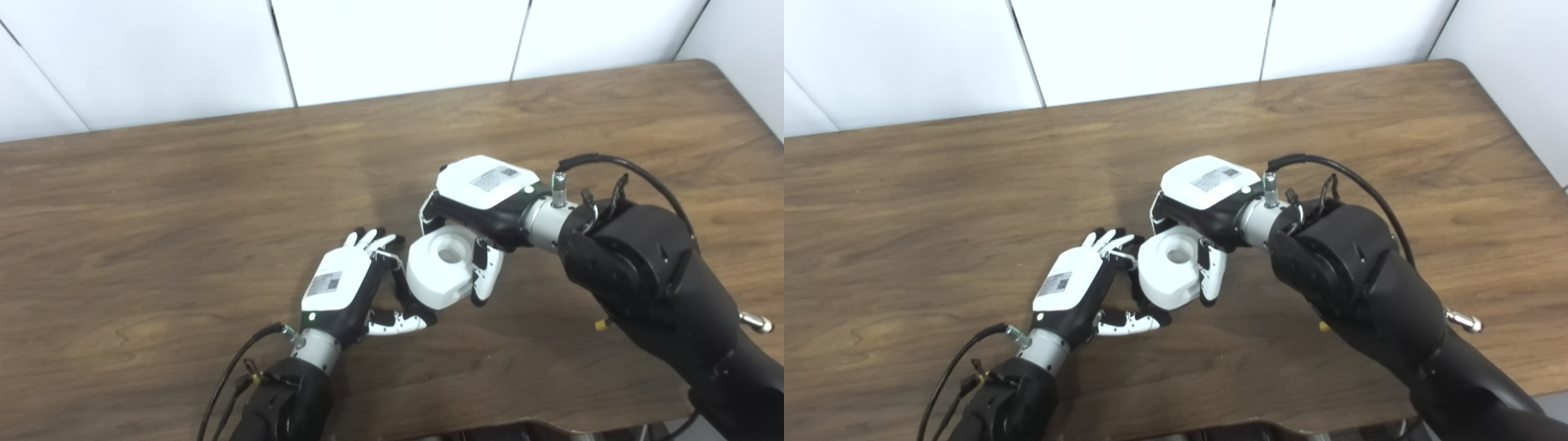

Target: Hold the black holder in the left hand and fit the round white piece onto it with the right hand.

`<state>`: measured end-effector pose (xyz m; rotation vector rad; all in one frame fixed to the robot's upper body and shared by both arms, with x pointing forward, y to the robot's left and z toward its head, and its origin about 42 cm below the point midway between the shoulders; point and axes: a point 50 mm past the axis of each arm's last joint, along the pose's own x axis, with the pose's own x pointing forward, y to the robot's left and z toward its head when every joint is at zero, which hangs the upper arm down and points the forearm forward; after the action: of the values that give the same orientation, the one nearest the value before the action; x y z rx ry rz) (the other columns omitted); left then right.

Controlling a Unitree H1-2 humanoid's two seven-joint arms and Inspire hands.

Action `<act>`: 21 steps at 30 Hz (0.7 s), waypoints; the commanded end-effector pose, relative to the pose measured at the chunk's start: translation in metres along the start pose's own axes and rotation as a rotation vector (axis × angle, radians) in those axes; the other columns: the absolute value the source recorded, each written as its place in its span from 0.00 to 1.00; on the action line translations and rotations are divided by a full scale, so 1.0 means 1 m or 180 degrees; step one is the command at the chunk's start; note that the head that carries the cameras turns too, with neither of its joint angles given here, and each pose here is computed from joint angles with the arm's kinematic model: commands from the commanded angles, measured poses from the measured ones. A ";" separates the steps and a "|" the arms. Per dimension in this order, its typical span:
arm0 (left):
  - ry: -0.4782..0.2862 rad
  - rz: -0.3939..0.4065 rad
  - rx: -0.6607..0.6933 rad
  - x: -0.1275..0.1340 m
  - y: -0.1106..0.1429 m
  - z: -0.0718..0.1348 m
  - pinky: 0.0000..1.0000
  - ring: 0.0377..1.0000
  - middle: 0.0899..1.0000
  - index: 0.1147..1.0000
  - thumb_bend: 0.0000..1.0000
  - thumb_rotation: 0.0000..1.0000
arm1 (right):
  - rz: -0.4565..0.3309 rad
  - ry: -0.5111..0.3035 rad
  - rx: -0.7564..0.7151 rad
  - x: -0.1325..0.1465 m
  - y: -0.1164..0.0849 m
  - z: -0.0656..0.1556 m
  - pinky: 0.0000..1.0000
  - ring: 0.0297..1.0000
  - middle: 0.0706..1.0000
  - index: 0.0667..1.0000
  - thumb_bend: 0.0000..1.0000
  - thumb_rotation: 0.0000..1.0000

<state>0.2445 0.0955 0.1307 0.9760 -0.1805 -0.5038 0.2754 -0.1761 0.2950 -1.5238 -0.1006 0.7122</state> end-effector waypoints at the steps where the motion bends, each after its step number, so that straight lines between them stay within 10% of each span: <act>1: -0.0049 -0.0155 0.0017 0.004 -0.007 0.009 1.00 0.95 0.86 0.42 0.51 0.06 | 0.0371 -0.0066 -0.0159 -0.003 0.005 0.001 0.97 0.76 0.62 0.57 0.81 0.36; 21: -0.0034 -0.0162 0.0001 0.007 -0.009 0.010 1.00 0.94 0.86 0.42 0.51 0.05 | 0.0346 -0.0152 -0.0160 -0.006 -0.003 0.002 1.00 0.91 0.81 0.80 1.00 0.45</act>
<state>0.2446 0.0919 0.1315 0.9700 -0.1793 -0.5028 0.2729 -0.1761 0.2931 -1.5278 -0.1055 0.7731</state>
